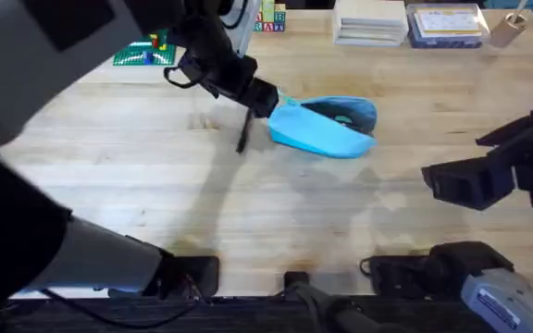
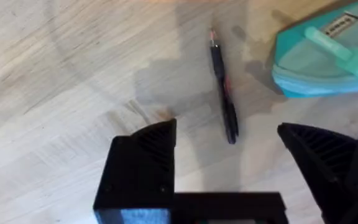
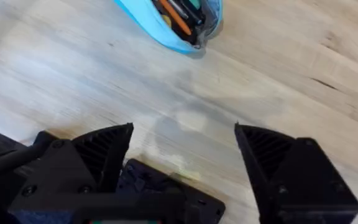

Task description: Unzip the bag, pick up the pens from the table one at a time and place them inside, then zip the bag closed.

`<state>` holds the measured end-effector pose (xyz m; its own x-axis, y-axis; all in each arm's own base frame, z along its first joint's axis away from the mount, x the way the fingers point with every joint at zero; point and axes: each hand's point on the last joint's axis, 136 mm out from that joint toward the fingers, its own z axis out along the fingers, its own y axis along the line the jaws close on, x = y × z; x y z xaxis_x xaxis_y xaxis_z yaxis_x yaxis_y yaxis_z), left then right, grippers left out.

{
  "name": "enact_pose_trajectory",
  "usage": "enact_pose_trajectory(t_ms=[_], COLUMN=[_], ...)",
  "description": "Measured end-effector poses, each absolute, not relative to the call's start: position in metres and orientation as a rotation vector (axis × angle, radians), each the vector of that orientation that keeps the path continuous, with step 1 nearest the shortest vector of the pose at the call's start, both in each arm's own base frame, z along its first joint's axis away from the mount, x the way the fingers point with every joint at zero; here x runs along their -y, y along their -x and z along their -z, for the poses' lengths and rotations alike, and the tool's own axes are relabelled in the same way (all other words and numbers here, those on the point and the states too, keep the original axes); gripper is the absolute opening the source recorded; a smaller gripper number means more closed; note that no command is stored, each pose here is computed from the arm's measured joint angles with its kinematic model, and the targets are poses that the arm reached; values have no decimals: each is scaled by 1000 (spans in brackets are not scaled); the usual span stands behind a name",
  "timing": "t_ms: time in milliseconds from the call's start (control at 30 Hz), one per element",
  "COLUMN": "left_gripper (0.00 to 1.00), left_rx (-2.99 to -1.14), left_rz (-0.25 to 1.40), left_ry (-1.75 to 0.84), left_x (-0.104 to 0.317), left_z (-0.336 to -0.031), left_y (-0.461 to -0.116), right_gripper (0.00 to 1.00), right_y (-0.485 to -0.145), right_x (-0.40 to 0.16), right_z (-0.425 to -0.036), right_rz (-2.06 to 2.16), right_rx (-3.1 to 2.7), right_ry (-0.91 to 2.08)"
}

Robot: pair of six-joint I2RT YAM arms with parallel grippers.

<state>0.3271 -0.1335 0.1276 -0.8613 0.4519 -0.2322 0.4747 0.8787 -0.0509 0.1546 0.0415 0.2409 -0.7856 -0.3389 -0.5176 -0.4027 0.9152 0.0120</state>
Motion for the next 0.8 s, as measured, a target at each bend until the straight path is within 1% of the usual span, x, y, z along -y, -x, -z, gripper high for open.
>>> enact_pose_trajectory(t_ms=[100,300,600,633,800], left_gripper=[994,994,993,993,994], left_rx=[-2871,-2891,-2940,-2945,-2940], left_rz=[141,126,120,90,47], left_ry=[-667,-585,-520,-516,-505], left_x=[134,136,137,134,128], left_z=[-112,-96,-73,-69,-56], left_y=[-334,-346,-352,-353,-353], right_gripper=[998,998,998,998,998], right_y=[-155,-155,-155,-155,-155], right_x=[-41,-41,-41,-41,-41], right_z=[-241,-241,-241,-241,-241], right_rz=[-165,-165,-165,-165,-165], right_rx=[-2552,-2552,-2552,-2552,-2552], right_ry=[533,533,532,533,532])
